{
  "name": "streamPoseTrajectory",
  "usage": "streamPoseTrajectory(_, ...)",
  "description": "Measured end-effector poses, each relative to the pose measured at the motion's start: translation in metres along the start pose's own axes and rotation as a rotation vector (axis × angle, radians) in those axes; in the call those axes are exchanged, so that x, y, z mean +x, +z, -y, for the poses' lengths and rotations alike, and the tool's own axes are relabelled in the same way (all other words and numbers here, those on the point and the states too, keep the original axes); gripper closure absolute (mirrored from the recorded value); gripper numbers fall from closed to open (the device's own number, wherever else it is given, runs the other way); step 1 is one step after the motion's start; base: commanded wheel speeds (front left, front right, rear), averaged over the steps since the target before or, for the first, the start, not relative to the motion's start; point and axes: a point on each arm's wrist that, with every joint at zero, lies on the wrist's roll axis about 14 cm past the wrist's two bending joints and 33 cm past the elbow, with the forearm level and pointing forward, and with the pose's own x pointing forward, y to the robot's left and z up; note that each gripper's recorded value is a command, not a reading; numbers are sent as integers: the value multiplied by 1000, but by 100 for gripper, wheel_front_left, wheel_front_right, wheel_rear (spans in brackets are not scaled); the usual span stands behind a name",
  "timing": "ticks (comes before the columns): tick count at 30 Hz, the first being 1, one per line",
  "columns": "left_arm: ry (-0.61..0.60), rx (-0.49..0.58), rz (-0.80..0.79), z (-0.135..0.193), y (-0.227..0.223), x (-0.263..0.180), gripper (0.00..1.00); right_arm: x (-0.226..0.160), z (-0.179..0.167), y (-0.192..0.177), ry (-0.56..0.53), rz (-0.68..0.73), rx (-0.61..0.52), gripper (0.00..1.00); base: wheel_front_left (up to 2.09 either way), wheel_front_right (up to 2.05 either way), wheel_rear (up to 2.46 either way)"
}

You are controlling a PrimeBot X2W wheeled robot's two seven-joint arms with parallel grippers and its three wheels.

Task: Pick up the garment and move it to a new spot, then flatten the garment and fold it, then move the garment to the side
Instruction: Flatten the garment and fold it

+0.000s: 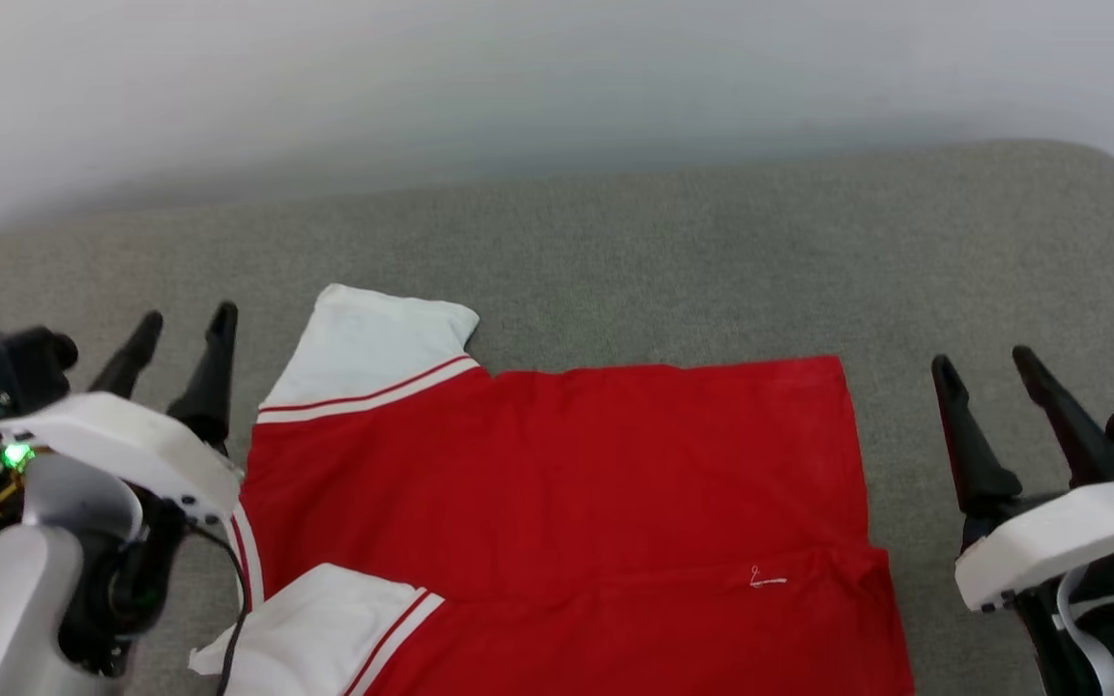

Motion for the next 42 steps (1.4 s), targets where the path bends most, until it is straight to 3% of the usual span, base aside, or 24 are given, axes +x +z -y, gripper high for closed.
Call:
streamPoseTrajectory(6,-28,3,-17,-8,-3,62,0,35,4,-3,-18,22,-16,0,0,0,0)
streamPoseTrajectory(15,-124,-22,-273,-16,-51,142,0,70,10,-46,-34,-75,-19,0,0,0,0)
streamPoseTrajectory(21,-139,5,-620,-27,-103,153,0,70,19,-64,-61,-122,-21,0,0,0,0)
streamPoseTrajectory(26,-99,27,-828,-43,-142,150,0,67,25,-80,-83,-168,-14,0,0,0,0)
streamPoseTrajectory(30,-84,-13,-942,-47,-166,148,0,65,31,-91,-102,-196,-7,0,0,0,0)
streamPoseTrajectory(31,-80,-35,-958,-46,-171,148,9,64,33,-92,-108,-201,-5,0,0,0,0)
streamPoseTrajectory(32,-78,-51,-969,-45,-174,148,52,63,35,-93,-114,-205,-3,0,0,0,0)
streamPoseTrajectory(33,-78,-64,-977,-45,-175,148,79,62,36,-95,-118,-211,1,0,0,0,0)
streamPoseTrajectory(34,-80,-70,-979,-44,-176,148,100,61,37,-97,-122,-220,9,0,0,0,0)
streamPoseTrajectory(42,-86,-65,-889,-37,-169,147,100,62,36,-115,-103,-368,90,0,0,0,0)
